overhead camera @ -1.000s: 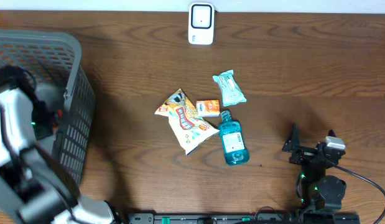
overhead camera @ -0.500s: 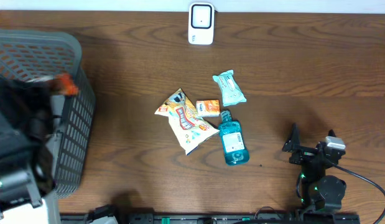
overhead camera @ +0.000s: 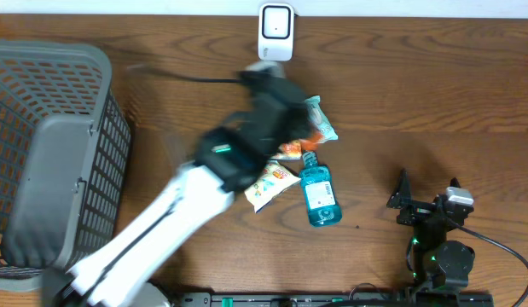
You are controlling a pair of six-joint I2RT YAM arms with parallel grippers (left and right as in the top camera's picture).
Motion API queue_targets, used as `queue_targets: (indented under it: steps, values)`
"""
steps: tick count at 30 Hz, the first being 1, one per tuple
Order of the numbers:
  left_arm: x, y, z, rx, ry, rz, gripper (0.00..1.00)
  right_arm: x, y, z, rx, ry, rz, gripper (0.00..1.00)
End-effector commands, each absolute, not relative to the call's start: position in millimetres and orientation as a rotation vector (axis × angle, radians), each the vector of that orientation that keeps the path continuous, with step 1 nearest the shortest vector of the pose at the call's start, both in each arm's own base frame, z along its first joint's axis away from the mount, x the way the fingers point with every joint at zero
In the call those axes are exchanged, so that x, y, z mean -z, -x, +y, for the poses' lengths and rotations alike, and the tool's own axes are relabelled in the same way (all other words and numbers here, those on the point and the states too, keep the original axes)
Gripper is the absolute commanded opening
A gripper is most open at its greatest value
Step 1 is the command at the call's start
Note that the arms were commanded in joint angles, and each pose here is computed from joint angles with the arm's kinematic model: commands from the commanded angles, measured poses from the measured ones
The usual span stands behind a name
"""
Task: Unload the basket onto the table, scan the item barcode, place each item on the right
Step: 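Carry the TOP bar out and drop it right of the bottle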
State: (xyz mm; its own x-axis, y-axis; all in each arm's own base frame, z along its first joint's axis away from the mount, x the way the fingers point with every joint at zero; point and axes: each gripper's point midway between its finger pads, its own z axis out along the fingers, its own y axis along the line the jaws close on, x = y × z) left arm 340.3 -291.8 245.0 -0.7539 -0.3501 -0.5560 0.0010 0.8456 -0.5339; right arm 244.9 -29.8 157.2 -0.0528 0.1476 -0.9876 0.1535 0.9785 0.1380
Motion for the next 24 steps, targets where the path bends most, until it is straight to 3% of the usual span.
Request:
queue_targets:
  steps: [1,6,12,13,15,16,18,19,24]
  values:
    - [-187,-348,-336,0.561,0.034,2.397,0.07,-157,-244,-32,0.020,-0.231,1.629,0.99]
    - [-101,-337,-389,0.578,-0.095,2.516,0.07,-157,-244,-32,0.020,-0.231,1.629,0.99]
    - [-58,-312,-417,0.658,-0.195,2.615,0.10,-157,-244,-32,0.021,-0.231,1.630,0.99]
    - [-58,-310,-419,0.667,-0.205,2.618,0.17,-157,-244,-32,0.021,-0.231,1.629,0.99]
    - [-59,-307,-421,0.669,-0.215,2.618,0.39,-157,-244,-32,0.020,-0.231,1.629,0.99]
    - [-58,-306,-420,0.660,-0.230,2.620,0.59,-157,-244,-32,0.021,-0.231,1.629,0.99]
    - [-64,-305,-414,0.617,-0.317,2.607,0.89,-157,-244,-32,0.020,-0.231,1.629,0.99]
    - [-71,-306,-408,0.584,-0.348,2.599,0.97,-157,-244,-32,0.021,-0.231,1.630,0.99]
    - [-144,-338,-350,0.326,-0.315,2.447,0.99,-157,-244,-32,0.020,-0.231,1.629,0.99]
